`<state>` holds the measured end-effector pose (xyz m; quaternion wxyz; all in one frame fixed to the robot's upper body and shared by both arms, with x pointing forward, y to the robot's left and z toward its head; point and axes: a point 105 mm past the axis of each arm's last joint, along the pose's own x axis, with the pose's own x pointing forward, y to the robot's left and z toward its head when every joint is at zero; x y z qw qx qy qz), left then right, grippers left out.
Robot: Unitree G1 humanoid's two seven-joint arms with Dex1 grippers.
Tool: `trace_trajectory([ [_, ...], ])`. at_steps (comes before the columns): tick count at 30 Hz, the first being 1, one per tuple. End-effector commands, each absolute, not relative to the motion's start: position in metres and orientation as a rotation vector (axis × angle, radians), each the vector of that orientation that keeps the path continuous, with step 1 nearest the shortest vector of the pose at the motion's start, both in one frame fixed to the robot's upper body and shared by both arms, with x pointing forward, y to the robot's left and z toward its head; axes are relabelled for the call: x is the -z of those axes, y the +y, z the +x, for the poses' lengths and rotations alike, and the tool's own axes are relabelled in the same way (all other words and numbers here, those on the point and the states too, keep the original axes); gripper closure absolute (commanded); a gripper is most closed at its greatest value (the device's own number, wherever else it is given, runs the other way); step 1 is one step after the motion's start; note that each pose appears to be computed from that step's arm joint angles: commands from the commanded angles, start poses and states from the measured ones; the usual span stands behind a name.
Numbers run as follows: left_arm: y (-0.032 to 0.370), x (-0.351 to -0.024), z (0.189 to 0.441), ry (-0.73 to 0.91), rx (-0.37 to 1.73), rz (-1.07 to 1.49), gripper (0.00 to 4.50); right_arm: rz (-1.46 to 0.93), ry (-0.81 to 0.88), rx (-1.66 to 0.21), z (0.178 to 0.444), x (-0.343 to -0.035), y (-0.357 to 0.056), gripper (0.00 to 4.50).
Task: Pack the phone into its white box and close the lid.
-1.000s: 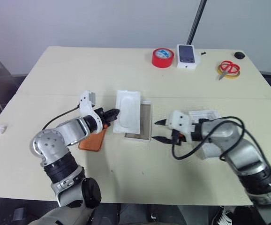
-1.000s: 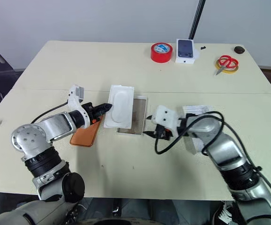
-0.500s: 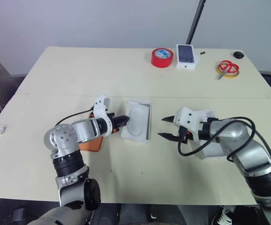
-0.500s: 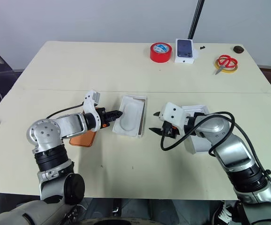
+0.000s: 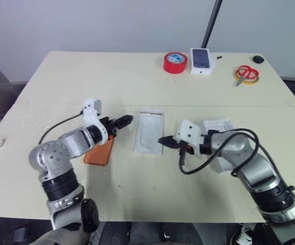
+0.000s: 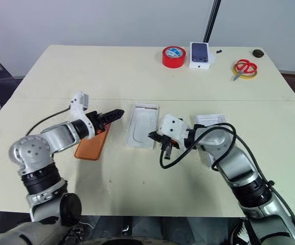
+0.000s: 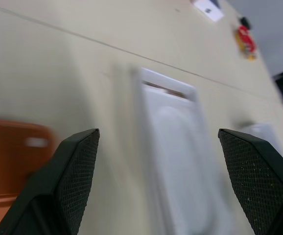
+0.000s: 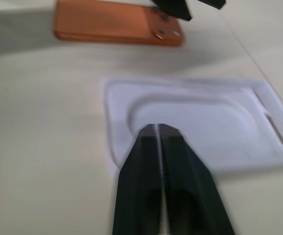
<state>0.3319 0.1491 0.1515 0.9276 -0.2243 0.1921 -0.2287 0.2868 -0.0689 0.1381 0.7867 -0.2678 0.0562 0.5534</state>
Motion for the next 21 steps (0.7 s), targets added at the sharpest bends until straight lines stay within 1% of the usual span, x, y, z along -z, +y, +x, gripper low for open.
trace_trajectory([
  [1,0.157,-0.172,0.323,0.263,0.55,-0.279,0.43,-0.59,0.084,-1.315,0.271,-0.145,-0.052,4.44],
  [4,0.163,-0.165,0.304,0.249,0.656,-0.084,0.43,-0.599,0.118,-1.394,0.263,-0.137,-0.048,4.44],
  [8,0.169,-0.153,0.276,0.264,0.797,0.109,0.43,-0.638,0.158,-1.38,0.273,-0.123,-0.046,4.44],
  [11,0.173,-0.144,0.263,0.288,0.846,0.183,0.43,-0.645,0.163,-1.374,0.276,-0.12,-0.044,4.44],
  [15,0.175,-0.139,0.257,0.293,0.856,0.195,0.43,-0.647,0.16,-1.339,0.283,-0.12,-0.043,4.44],
  [21,0.175,-0.137,0.259,0.279,0.835,0.172,0.43,-0.651,0.136,-1.278,0.295,-0.126,-0.043,4.44],
])
